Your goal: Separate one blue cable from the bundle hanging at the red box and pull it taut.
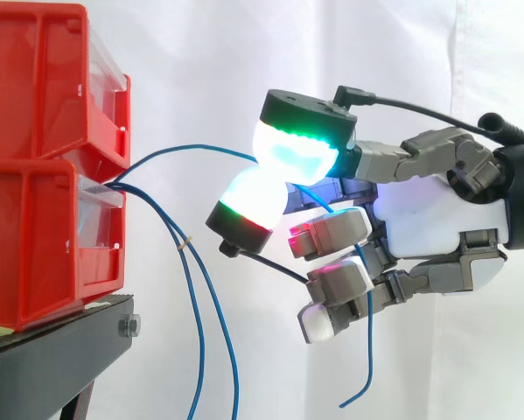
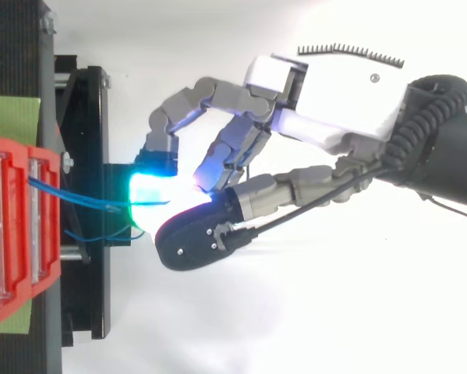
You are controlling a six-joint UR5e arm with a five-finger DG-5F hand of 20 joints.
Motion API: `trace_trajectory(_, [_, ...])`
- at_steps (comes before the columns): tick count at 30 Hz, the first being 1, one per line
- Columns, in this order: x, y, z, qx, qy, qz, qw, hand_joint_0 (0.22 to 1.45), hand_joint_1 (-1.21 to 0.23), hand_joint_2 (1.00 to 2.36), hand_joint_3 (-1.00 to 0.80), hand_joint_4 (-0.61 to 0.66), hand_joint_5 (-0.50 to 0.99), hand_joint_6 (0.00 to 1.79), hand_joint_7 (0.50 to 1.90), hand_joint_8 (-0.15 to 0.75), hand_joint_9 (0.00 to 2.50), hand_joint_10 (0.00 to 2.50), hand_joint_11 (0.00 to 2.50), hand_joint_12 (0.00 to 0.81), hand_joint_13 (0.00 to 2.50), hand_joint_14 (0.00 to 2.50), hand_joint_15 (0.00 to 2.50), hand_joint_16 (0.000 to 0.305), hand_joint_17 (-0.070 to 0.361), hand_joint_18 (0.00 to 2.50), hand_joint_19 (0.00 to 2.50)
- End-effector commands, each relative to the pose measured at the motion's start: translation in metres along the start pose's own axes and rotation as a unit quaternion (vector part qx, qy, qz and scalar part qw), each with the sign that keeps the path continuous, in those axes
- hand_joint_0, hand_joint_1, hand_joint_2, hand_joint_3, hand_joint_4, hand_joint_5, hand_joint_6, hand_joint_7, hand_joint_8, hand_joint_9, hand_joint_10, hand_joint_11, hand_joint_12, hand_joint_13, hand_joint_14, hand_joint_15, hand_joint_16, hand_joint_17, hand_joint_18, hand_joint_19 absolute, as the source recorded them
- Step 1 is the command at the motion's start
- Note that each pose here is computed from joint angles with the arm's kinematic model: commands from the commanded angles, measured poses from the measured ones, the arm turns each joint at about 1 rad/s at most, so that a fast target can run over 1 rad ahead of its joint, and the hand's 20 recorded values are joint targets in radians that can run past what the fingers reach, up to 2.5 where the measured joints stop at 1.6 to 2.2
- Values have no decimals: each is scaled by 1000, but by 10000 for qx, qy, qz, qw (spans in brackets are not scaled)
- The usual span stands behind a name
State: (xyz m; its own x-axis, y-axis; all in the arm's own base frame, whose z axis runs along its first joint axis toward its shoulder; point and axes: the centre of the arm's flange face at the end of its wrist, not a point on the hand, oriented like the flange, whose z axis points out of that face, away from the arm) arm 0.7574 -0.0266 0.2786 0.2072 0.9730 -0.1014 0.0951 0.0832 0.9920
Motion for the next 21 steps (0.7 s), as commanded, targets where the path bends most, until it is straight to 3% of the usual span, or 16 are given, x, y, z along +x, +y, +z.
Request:
trace_trajectory(1, [-3, 0, -1, 38, -129, 147, 9998, 583, -702, 1000, -500, 60, -255, 921, 882, 207, 1157, 103, 1599, 305, 1207, 29, 1137, 46, 104, 747, 664])
trace_trajectory(8, [-2, -1, -1, 58, -128, 152, 9998, 508, -792, 1000, -500, 89, -257, 915, 845, 233, 1121, 256, 1515, 325, 1219, 26, 1132, 50, 113, 769, 651])
trace_trajectory(13, [-2, -1, -1, 58, -128, 160, 9998, 475, -774, 1000, -500, 108, -259, 913, 827, 250, 1099, 348, 1454, 340, 1224, 25, 1121, 53, 119, 779, 652])
trace_trajectory(18, [-4, -1, -1, 58, -136, 199, 9997, 574, -488, 1000, -500, 71, -257, 901, 881, 222, 1147, 197, 1567, 309, 1219, 27, 1150, 49, 110, 749, 693])
trace_trajectory(21, [-4, -1, -1, 58, -136, 199, 9997, 621, -491, 1000, -500, 61, -257, 905, 913, 215, 1156, 176, 1591, 305, 1220, 26, 1153, 48, 108, 747, 706])
